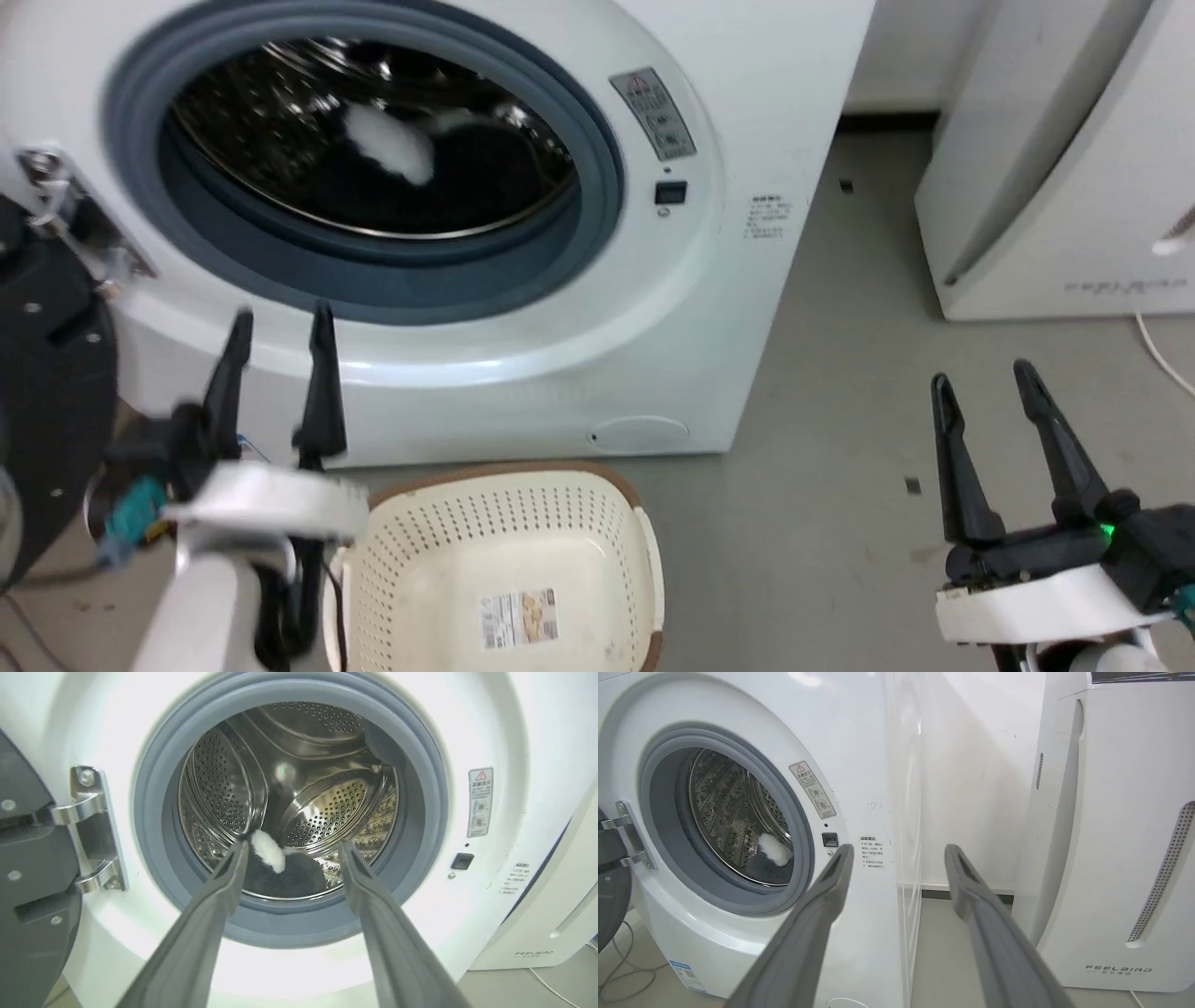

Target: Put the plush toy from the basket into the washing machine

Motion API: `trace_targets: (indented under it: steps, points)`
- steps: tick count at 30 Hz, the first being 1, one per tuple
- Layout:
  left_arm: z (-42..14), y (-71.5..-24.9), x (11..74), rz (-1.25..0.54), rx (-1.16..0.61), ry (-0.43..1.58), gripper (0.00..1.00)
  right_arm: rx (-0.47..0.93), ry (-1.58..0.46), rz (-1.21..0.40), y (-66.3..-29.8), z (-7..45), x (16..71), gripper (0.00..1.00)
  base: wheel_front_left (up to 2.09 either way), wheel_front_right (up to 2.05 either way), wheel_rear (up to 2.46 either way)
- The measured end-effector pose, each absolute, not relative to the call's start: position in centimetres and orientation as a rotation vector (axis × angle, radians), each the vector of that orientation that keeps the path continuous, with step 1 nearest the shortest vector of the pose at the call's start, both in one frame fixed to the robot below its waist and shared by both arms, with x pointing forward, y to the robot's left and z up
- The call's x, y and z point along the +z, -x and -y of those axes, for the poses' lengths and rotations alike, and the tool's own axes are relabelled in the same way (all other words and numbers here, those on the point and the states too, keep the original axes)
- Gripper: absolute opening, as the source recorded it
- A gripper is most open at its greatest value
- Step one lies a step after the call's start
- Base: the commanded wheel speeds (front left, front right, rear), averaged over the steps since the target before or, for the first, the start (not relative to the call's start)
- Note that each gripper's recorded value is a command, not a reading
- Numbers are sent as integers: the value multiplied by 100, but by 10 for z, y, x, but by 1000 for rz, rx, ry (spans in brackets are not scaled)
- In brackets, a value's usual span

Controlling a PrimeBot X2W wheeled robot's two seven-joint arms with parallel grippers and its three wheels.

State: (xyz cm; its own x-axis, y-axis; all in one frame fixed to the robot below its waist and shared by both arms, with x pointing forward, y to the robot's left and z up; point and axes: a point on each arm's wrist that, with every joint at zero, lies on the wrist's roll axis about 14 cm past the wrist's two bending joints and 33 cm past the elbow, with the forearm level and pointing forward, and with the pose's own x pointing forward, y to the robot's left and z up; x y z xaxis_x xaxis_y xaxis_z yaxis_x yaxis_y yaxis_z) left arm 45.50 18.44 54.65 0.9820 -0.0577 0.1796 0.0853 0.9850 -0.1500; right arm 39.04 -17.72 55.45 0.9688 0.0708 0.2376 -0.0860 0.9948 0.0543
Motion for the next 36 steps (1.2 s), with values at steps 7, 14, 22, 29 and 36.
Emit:
trace_targets:
  steps: [7,14,22,29,36]
  points:
    - [-190,-406,534,149,-21,128,100,102,-66,254,-379,170,561,100,0,0,0]
    - [-182,-380,515,95,-28,105,100,123,-66,225,-368,162,552,100,0,0,0]
    - [-172,-366,504,65,-55,87,100,118,-67,208,-358,163,547,100,0,0,0]
    - [-166,-364,503,64,-66,88,100,117,-68,209,-356,163,547,100,0,0,0]
    - [-170,-366,511,89,-49,81,0,119,-67,207,-356,163,547,0,0,0,0]
